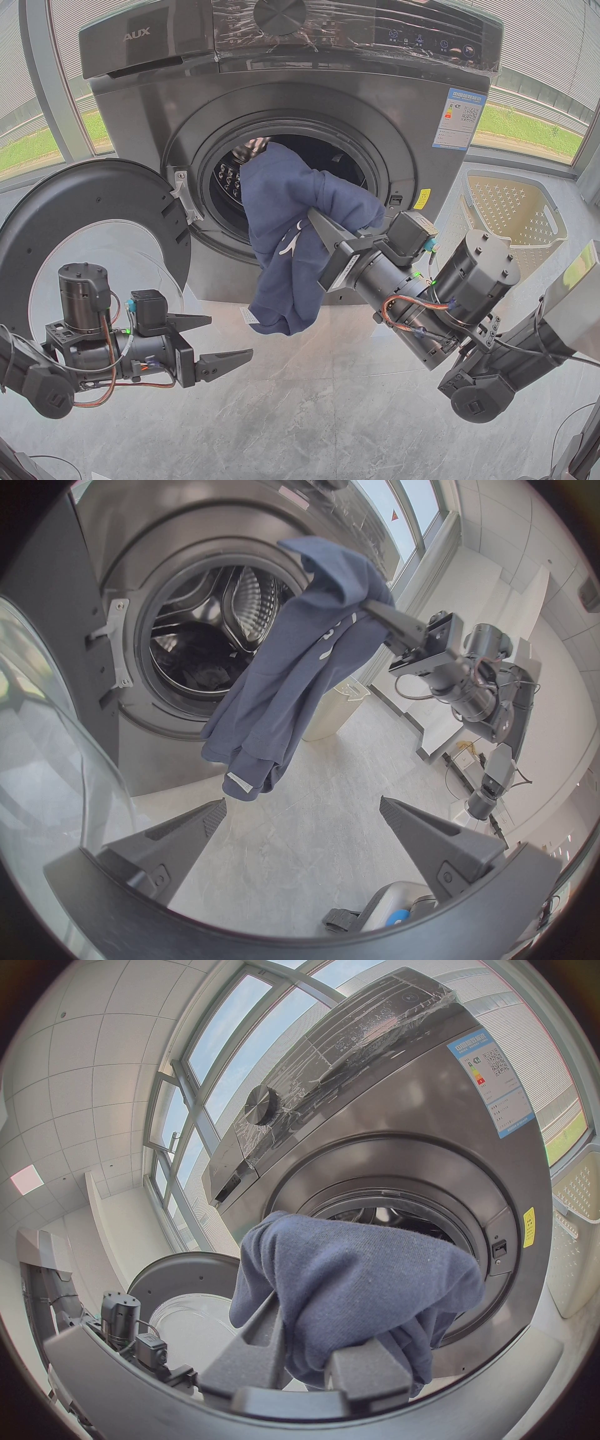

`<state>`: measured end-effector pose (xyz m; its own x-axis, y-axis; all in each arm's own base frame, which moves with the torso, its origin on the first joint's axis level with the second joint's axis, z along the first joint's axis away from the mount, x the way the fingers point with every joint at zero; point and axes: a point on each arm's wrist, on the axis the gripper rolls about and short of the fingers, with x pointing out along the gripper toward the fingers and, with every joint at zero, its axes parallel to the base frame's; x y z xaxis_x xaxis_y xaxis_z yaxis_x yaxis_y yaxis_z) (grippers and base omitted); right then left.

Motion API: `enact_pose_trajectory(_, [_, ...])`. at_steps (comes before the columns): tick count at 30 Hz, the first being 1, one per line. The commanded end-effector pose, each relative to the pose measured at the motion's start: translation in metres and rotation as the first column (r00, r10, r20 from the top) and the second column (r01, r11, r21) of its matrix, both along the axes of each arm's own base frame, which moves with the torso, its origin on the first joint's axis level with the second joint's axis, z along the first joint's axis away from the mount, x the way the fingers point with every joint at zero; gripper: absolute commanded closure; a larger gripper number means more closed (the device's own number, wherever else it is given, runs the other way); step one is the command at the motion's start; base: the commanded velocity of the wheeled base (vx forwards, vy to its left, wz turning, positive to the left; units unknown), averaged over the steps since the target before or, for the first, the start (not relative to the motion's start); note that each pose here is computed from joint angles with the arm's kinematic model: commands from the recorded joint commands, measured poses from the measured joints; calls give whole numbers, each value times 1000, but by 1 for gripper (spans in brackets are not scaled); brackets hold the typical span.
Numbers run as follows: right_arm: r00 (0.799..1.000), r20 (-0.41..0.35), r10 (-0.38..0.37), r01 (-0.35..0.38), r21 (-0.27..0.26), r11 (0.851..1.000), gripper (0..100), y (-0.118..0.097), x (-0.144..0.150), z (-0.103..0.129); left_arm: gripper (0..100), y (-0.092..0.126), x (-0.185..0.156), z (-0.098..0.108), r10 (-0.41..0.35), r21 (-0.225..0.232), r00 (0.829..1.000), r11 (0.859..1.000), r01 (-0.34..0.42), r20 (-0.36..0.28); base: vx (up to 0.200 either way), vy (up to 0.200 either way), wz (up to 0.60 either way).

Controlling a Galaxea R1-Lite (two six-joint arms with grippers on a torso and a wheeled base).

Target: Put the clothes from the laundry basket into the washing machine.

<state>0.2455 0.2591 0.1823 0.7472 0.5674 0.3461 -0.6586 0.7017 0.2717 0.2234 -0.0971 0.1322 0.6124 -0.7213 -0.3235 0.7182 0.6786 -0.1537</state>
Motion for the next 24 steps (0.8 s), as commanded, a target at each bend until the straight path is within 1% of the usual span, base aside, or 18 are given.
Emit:
enact_pose_trajectory(1, [1000, -3, 2, -3, -3, 1000, 100, 1, -1, -1, 0, -10, 17, -15, -7, 23, 999, 1000, 8, -44, 0, 0, 0])
enact_pose_trajectory(4, [1000, -2, 6, -6, -2, 1000, 100, 2, -2, -1, 0, -18, 24, -17, -24, 24, 999, 999, 25, -47, 0, 0, 0])
enact_pose_trajectory(6, [1000, -2, 7, -7, -2, 1000, 100, 2, -2, -1, 0, -19, 26, -18, -26, 24, 998, 999, 28, -50, 0, 0, 0])
enact_pose_trajectory(8, [1000, -1, 7, -7, 0, 1000, 100, 2, -2, 0, 0, -24, 36, -27, -24, 35, 997, 999, 26, -71, 0, 0, 0])
enact_pose_trajectory(11, [1000, -3, 12, -12, -3, 1000, 100, 3, -4, -1, 0, -27, 45, -34, -21, 39, 997, 999, 24, -77, 0, 0, 0])
enact_pose_trajectory(15, [1000, -4, 13, -13, -4, 1000, 100, 4, -5, -1, 0, -32, 65, -43, -6, 29, 999, 1000, 8, -47, 0, 0, 0])
enact_pose_trajectory(24, [1000, 1, 23, -23, 0, 1000, 100, 6, -9, 1, 0, -37, 84, -55, 38, 52, 998, 998, -36, -44, 0, 0, 0])
